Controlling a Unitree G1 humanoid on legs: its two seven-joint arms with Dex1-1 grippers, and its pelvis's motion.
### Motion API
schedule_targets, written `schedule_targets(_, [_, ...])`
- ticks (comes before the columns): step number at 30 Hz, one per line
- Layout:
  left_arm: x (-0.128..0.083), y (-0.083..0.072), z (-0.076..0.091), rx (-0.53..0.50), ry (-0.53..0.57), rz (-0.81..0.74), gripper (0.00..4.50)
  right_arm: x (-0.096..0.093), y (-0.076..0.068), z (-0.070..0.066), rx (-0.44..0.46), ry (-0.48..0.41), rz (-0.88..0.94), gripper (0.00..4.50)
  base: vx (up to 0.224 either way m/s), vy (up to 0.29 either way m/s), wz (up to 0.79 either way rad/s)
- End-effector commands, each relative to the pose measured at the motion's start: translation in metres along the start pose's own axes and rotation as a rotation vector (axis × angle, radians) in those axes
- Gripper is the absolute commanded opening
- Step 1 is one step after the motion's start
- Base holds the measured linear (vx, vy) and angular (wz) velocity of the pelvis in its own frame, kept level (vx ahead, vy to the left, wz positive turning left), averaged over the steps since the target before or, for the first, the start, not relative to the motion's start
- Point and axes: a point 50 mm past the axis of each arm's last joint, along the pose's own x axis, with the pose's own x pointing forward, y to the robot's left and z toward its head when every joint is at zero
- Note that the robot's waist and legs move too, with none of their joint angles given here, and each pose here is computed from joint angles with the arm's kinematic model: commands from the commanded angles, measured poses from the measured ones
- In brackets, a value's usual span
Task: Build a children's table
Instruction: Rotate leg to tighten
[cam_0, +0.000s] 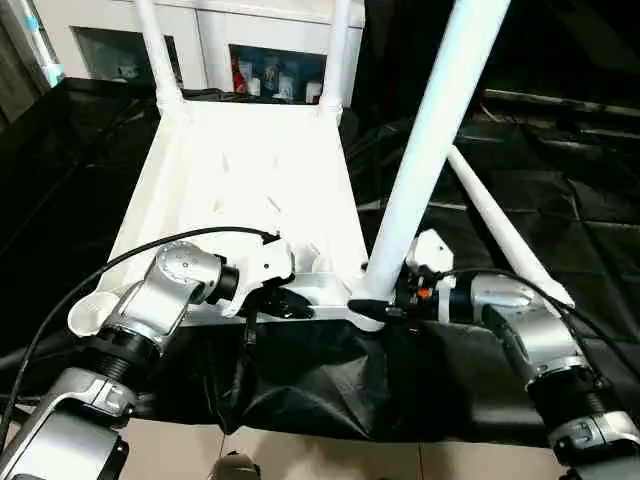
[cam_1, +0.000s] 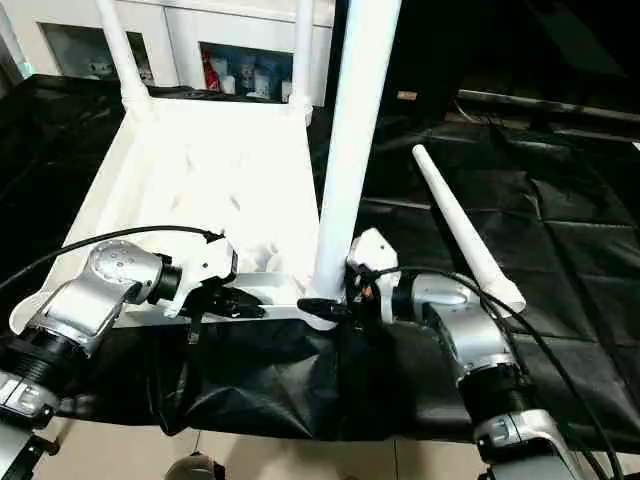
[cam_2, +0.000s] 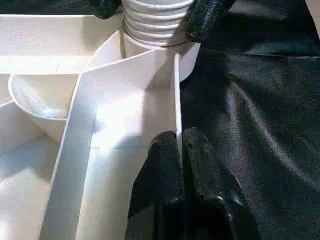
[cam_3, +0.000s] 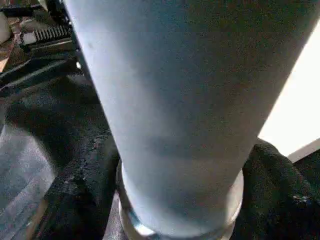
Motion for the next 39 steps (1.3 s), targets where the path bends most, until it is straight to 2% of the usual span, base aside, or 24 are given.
schedule_targets(1, [0.004, -0.003, 0.015, 0.066, -0.052, -0.049, 0.00, -0.002, 0.002, 0.000, -0.016, 0.020, 0.014, 2.97, 0.000, 0.000, 0.00])
schedule_targets(7, [0.004, -0.002, 0.014, 0.065, -0.049, -0.043, 0.00, -0.003, 0.003, -0.002, 0.003, 0.023, 0.010, 2.74, 0.000, 0.000, 0.00])
schedule_targets(11, [0.007, 0.007, 0.011, 0.031, -0.023, 0.065, 0.00, 0.002, 0.001, -0.011, 0.073, 0.013, -0.081, 2.73, 0.000, 0.000, 0.00])
schedule_targets(12, [0.010, 0.014, 0.011, 0.000, -0.016, 0.146, 0.00, 0.006, -0.005, -0.018, 0.106, 0.039, -0.187, 2.73, 0.000, 0.000, 0.00])
schedule_targets(13, [0.011, 0.016, 0.011, -0.009, -0.015, 0.166, 0.00, 0.007, -0.006, -0.020, 0.114, 0.047, -0.214, 2.73, 0.000, 0.000, 0.00])
schedule_targets(15, [0.017, 0.026, 0.014, -0.054, -0.018, 0.278, 0.00, 0.013, -0.013, -0.031, 0.180, 0.082, -0.366, 2.72, 0.000, 0.000, 0.00])
schedule_targets(16, [0.026, 0.033, 0.017, -0.104, -0.022, 0.373, 0.00, 0.022, -0.017, -0.038, 0.274, 0.077, -0.506, 2.72, 0.000, 0.000, 0.00])
schedule_targets(20, [0.036, 0.038, 0.021, -0.148, -0.033, 0.436, 0.00, 0.032, -0.021, -0.042, 0.368, 0.071, -0.633, 2.72, 0.000, 0.000, 0.00])
schedule_targets(21, [0.046, 0.039, 0.026, -0.171, -0.038, 0.475, 0.00, 0.042, -0.022, -0.044, 0.447, 0.066, -0.724, 2.72, 0.000, 0.000, 0.00])
schedule_targets(23, [0.064, 0.036, 0.035, -0.181, -0.045, 0.491, 0.00, 0.062, -0.021, -0.039, 0.540, 0.038, -0.787, 2.72, 0.000, 0.000, 0.00])
schedule_targets(27, [0.073, 0.033, 0.041, -0.154, -0.054, 0.470, 0.00, 0.077, -0.019, -0.029, 0.501, 0.034, -0.746, 2.72, 0.000, 0.000, 0.00])
schedule_targets(28, [0.075, 0.031, 0.043, -0.133, -0.059, 0.452, 0.00, 0.083, -0.017, -0.023, 0.464, 0.012, -0.705, 2.72, 0.000, 0.000, 0.00])
schedule_targets(30, [0.073, 0.031, 0.042, -0.122, -0.057, 0.441, 0.00, 0.085, -0.016, -0.019, 0.448, -0.013, -0.677, 3.42, 0.000, 0.000, 0.00])
schedule_targets(31, [0.073, 0.031, 0.041, -0.118, -0.056, 0.439, 0.00, 0.085, -0.016, -0.018, 0.448, -0.021, -0.670, 3.42, 0.000, 0.000, 0.00])
schedule_targets(33, [0.068, 0.031, 0.039, -0.097, -0.059, 0.419, 0.00, 0.082, -0.019, -0.014, 0.424, -0.049, -0.647, 3.48, 0.000, 0.000, 0.00])
schedule_targets(34, [0.067, 0.030, 0.039, -0.089, -0.062, 0.411, 0.00, 0.081, -0.019, -0.012, 0.414, -0.057, -0.641, 3.77, 0.000, 0.000, 0.00])
schedule_targets(35, [0.065, 0.030, 0.037, -0.087, -0.060, 0.405, 0.00, 0.079, -0.020, -0.011, 0.401, -0.069, -0.628, 3.86, 0.000, 0.000, 0.00])
schedule_targets(37, [0.062, 0.029, 0.035, -0.069, -0.063, 0.380, 0.00, 0.074, -0.022, -0.009, 0.373, -0.086, -0.584, 3.86, 0.000, 0.000, 0.00])
schedule_targets(39, [0.055, 0.026, 0.032, -0.038, -0.074, 0.321, 0.00, 0.061, -0.023, -0.007, 0.279, -0.084, -0.507, 3.86, 0.000, 0.000, 0.00])
